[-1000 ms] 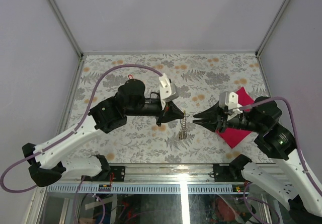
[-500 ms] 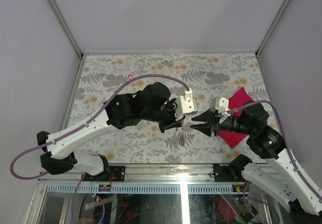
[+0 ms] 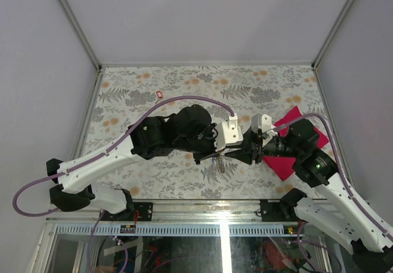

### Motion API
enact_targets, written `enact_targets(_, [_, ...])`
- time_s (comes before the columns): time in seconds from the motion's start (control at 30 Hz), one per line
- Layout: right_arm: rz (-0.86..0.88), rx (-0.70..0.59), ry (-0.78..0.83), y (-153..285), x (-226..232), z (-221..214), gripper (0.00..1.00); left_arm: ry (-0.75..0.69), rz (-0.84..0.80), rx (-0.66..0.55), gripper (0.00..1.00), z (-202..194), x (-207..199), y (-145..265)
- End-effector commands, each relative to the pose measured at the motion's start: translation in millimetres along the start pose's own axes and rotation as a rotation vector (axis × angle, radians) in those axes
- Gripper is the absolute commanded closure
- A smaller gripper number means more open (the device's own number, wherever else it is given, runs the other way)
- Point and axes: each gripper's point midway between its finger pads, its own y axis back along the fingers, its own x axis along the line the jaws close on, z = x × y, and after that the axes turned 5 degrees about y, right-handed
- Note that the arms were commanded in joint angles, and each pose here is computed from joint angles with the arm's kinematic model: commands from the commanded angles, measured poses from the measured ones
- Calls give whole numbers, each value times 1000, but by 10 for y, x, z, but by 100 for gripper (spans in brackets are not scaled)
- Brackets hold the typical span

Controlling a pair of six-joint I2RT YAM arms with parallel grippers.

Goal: Put the keys on the keyring

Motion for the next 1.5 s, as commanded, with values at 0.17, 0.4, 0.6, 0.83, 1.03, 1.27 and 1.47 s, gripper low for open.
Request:
enact_targets(0.17, [65, -27, -11, -84, 24, 35, 67, -39, 19, -60, 100, 212, 11, 94])
enact_targets(0.4, [76, -34, -16, -119, 8, 36, 74, -41, 15, -58, 100, 215, -3, 85])
enact_targets(0.6, [97, -38, -29, -144, 19, 39, 75, -43, 15, -61, 100, 227, -3, 79])
enact_targets(0.83, [118, -39, -47, -160, 42, 30, 78, -42, 16, -68, 100, 241, -1, 68])
enact_targets(1.03, [130, -36, -57, -164, 56, 31, 90, -44, 17, -71, 100, 249, -1, 76])
enact_targets(1.27, [111, -8, -50, -120, 44, 115, 100, -44, 14, -96, 100, 267, -20, 123])
enact_targets(1.47, [106, -32, -9, -37, 101, 305, 100, -42, -8, -164, 88, 248, -101, 214])
